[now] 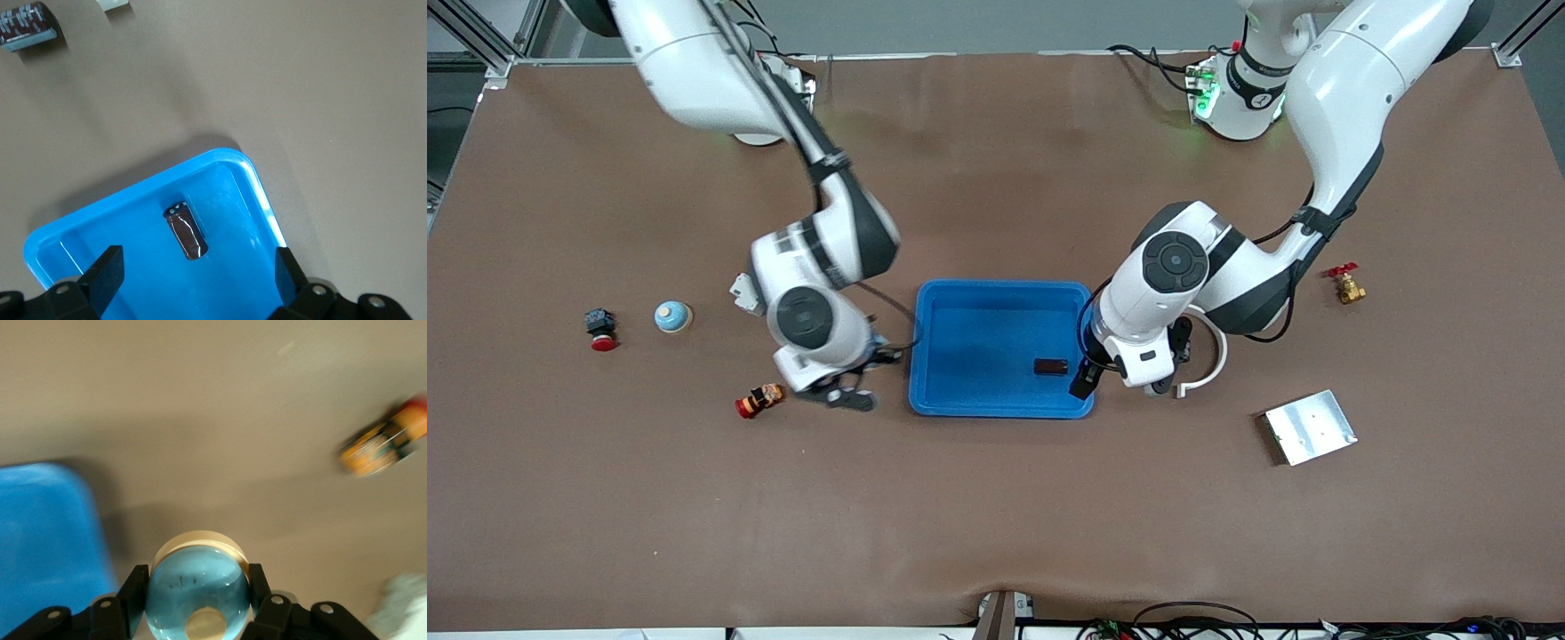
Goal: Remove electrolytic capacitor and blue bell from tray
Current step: 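Carry the second bell off the tray while the left gripper reaches the capacitor, then set the bell down while the left gripper grasps the second capacitor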
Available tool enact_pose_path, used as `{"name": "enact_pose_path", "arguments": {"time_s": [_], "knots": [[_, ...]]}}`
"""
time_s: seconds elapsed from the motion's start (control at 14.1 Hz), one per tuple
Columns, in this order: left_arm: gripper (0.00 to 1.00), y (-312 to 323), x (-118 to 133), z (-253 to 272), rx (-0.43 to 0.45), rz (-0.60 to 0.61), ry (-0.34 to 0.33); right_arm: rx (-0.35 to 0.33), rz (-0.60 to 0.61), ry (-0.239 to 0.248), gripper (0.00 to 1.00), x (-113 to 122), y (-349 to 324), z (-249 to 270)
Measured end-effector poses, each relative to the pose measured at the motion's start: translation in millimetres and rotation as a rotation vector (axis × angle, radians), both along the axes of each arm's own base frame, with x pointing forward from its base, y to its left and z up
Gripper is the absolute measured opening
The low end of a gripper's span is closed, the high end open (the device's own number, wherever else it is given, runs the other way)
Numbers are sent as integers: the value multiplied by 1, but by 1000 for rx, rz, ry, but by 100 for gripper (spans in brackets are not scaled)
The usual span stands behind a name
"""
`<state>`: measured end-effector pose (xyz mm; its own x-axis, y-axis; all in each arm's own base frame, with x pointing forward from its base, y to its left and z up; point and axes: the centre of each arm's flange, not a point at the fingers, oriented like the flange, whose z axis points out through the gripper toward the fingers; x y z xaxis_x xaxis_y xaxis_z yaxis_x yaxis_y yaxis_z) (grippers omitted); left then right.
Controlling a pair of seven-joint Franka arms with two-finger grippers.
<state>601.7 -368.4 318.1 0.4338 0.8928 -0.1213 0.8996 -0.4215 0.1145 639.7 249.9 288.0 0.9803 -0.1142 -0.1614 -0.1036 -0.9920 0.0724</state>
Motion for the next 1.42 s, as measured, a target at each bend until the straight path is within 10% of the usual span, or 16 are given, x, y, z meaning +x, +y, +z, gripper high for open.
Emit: {"name": "enact_pose_path", "arguments": {"time_s": [0.64,1.42], "knots": [[100,-46,-2,-46,88,150,-14,-25,351,-20,65,36,-238,-25],[100,-65,-5,-93,122,272,19,6,341,14,76,14,-266,-84]]}}
